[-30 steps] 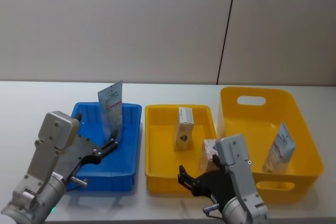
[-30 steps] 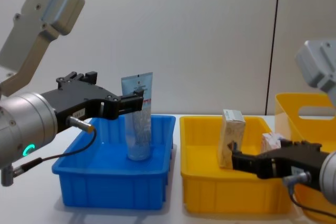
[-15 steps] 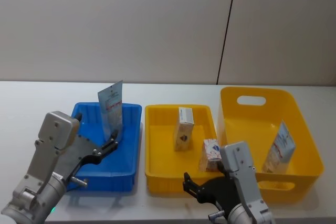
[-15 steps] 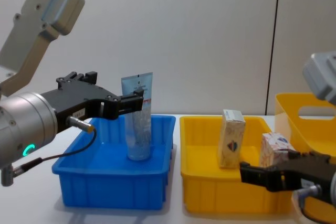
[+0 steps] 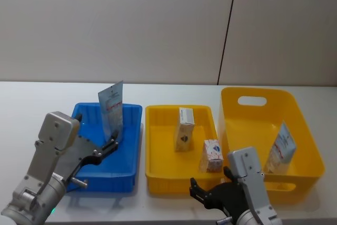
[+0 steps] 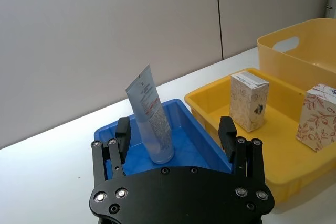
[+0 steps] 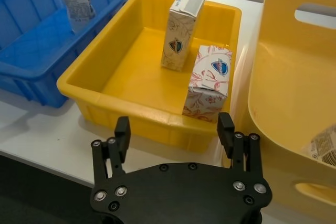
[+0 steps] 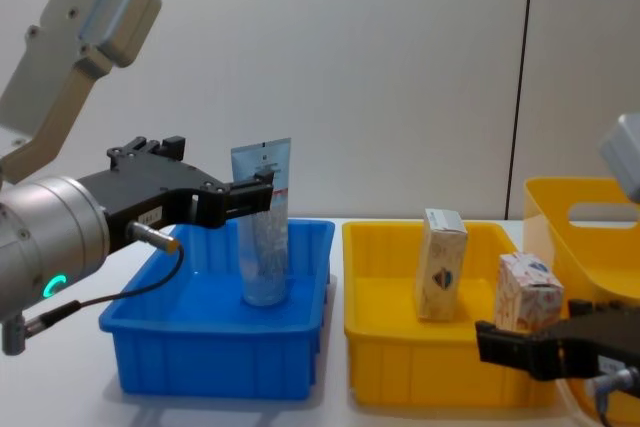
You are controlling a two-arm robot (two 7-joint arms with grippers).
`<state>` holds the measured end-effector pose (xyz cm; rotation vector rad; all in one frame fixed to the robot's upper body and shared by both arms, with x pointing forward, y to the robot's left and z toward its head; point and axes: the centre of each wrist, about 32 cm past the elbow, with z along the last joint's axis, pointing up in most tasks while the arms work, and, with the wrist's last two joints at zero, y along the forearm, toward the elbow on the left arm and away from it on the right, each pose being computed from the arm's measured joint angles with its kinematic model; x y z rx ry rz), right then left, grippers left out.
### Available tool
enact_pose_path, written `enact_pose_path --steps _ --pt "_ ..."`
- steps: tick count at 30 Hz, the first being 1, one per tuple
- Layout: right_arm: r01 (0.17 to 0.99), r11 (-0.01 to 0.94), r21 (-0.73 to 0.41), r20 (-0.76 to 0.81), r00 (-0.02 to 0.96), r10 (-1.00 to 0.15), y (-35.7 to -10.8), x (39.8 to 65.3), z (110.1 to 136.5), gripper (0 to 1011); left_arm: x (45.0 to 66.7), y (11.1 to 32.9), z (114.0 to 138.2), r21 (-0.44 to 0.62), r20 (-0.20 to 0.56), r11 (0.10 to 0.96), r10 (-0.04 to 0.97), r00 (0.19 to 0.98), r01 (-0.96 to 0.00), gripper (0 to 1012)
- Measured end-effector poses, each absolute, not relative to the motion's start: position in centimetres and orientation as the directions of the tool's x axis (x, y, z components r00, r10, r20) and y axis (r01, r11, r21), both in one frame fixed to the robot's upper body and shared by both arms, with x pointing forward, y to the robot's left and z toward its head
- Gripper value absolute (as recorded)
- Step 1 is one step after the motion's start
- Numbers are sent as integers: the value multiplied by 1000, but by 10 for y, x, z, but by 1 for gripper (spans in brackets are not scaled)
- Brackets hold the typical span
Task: Bimanual collaborative sorting of washing and personal care products
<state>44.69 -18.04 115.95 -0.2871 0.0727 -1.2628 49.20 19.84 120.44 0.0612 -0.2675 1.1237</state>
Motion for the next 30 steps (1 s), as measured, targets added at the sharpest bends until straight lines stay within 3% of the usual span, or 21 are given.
enact_pose_path --steps 30 --pt "954 214 -212 126 243 -962 -183 450 1156 1003 492 198 1204 -86 242 434 882 404 -897 1001"
